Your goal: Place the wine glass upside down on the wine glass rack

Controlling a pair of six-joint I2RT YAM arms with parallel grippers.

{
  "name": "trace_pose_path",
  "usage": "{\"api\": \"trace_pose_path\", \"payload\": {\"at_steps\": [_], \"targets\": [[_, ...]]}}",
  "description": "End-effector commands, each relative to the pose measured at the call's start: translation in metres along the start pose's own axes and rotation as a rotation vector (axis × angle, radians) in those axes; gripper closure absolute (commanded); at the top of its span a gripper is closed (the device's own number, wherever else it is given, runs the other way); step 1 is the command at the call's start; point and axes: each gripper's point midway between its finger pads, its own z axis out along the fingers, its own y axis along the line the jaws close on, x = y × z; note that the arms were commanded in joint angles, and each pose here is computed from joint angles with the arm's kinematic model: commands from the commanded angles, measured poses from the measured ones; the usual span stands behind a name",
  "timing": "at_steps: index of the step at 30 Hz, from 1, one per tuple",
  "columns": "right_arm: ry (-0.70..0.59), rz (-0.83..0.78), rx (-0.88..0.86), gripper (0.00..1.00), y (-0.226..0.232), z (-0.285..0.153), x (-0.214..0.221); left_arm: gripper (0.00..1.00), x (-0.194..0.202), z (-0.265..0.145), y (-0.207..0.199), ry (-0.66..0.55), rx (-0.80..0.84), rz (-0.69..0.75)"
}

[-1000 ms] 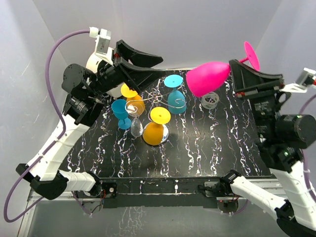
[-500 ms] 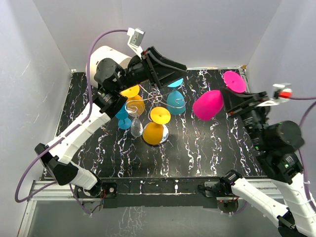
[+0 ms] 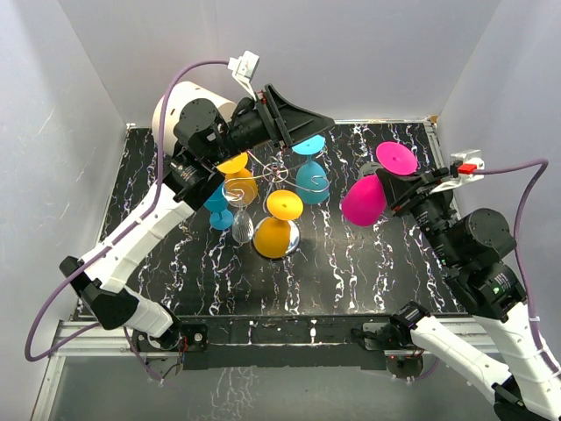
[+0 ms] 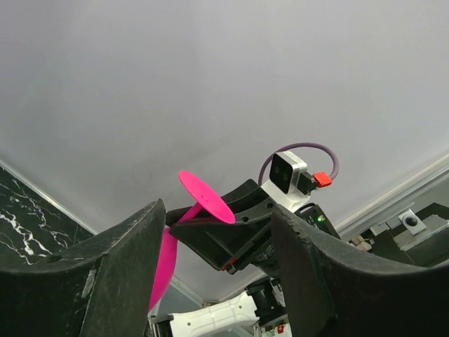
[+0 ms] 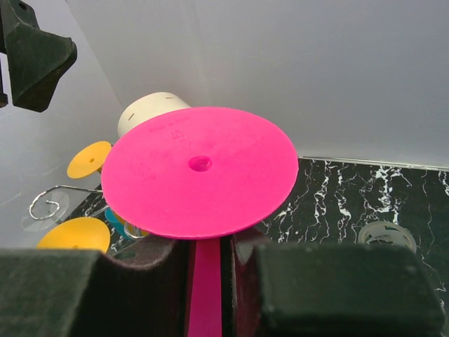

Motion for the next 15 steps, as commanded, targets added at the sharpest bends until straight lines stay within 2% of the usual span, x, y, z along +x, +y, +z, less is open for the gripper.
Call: {"api": "trace_pose_path", "payload": {"at_steps": [1,7,15], "targets": [[-0.013,-0.049,0.025,1.0,-0.006,0.005,-0.002,0.4,0.002,-0.008,-0.015,0.012,0.014,-0.055],[-0.016,-0.071,0.007,1.0,-0.003,0.01,0.003,0.46,0.018,0.004,0.001,0.038,-0.034,-0.183],[-0.03,-0.116,-0.035,1.0,0.004,0.024,0.006,0.5,0.045,0.018,0.013,0.08,-0.106,-0.255]]}}
